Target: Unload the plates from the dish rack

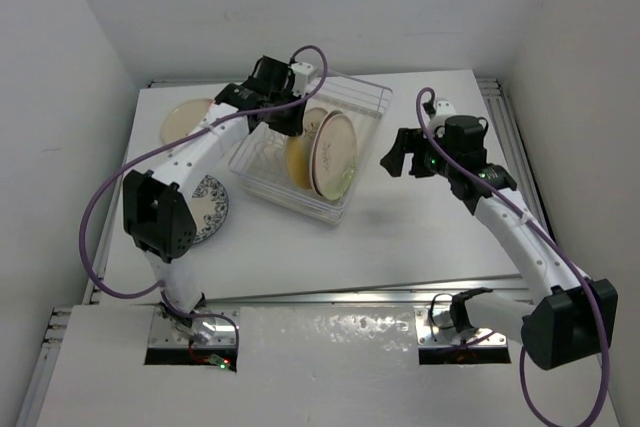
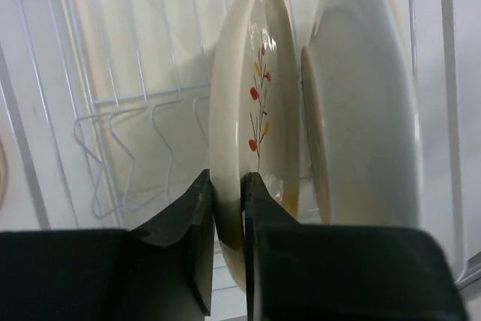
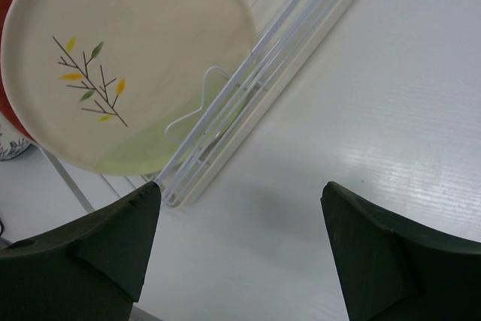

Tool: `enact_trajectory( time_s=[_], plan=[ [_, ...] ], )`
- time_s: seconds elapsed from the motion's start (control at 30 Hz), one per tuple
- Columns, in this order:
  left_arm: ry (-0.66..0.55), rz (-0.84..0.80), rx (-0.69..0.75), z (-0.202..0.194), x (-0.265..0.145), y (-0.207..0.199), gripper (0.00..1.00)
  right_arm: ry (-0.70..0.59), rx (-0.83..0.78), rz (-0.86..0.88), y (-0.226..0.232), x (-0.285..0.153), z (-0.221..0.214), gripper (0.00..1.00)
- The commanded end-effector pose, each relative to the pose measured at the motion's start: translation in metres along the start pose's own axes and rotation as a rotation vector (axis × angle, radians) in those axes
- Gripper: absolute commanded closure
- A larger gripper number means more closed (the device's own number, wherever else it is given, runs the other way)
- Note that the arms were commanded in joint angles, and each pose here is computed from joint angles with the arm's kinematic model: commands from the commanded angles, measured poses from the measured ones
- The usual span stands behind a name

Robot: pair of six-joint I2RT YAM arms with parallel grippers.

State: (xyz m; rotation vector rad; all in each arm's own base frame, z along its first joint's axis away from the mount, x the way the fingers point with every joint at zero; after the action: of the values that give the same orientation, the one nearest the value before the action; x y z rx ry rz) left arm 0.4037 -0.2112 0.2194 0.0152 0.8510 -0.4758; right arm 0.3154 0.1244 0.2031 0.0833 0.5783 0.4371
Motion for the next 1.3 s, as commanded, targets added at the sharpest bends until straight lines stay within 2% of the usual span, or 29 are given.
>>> enact_trajectory(
  time_s=[0.0, 0.2, 0.53, 0.63, 0.73, 0.83, 0.87, 0.93, 0.97, 1.13, 1.23, 1.27],
  plan=[
    [-0.063, -0.008, 0.032, 0.022, -0.007, -0.005, 1.0, -0.012, 0.0, 0.043, 0.007, 0.004, 0.001, 0.14],
    [-0.227, 0.019, 0.051, 0.071, -0.044, -0.009, 1.0, 0.001, 0.076, 0.152, 0.023, 0.013, -0.007, 0.15],
    [-0.45, 0.051, 0.062, 0.137, -0.11, -0.016, 1.0, 0.01, 0.069, 0.103, 0.016, 0.011, -0.008, 0.15],
    [-0.501, 0.139, 0.067, 0.148, -0.122, -0.004, 1.0, 0.0, 0.05, 0.087, 0.014, 0.008, -0.005, 0.15],
    [-0.587, 0.328, 0.054, 0.165, -0.147, 0.024, 1.0, -0.018, 0.042, 0.085, 0.014, 0.005, -0.001, 0.15],
    [-0.699, 0.381, -0.006, 0.185, -0.179, 0.053, 1.0, -0.033, 0.038, 0.091, 0.016, 0.004, 0.003, 0.15],
    [-0.756, 0.421, -0.066, 0.194, -0.2, 0.086, 1.0, -0.038, 0.037, 0.094, 0.017, 0.004, 0.004, 0.15],
    [-0.801, 0.4, -0.169, 0.2, -0.212, 0.117, 1.0, -0.037, 0.041, 0.101, 0.018, 0.004, 0.003, 0.15],
    [-0.834, 0.446, -0.214, 0.2, -0.23, 0.151, 1.0, -0.038, 0.042, 0.104, 0.018, 0.004, 0.004, 0.15],
    [-0.87, 0.415, -0.337, 0.185, -0.247, 0.216, 1.0, -0.033, 0.045, 0.116, 0.02, 0.004, 0.002, 0.15],
    [-0.808, 0.36, -0.429, 0.16, -0.223, 0.251, 1.0, -0.044, 0.04, 0.126, 0.021, 0.004, 0.006, 0.15],
    [-0.764, 0.337, -0.45, 0.148, -0.204, 0.263, 1.0, -0.041, 0.04, 0.129, 0.022, 0.005, 0.006, 0.15]
  ],
)
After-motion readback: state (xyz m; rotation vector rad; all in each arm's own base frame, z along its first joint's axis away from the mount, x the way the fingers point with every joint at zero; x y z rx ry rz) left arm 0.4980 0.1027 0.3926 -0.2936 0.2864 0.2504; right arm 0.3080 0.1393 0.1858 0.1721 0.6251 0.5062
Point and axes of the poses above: each gripper's point midway between its finger pads, its own x axis out along the fingers, its own y axis along the line the jaws close on, z = x × y, the point moved 2 cm from there along -x, back along the fingers, and after that the axes turned 9 degrees about -x, right-handed, at the moved point
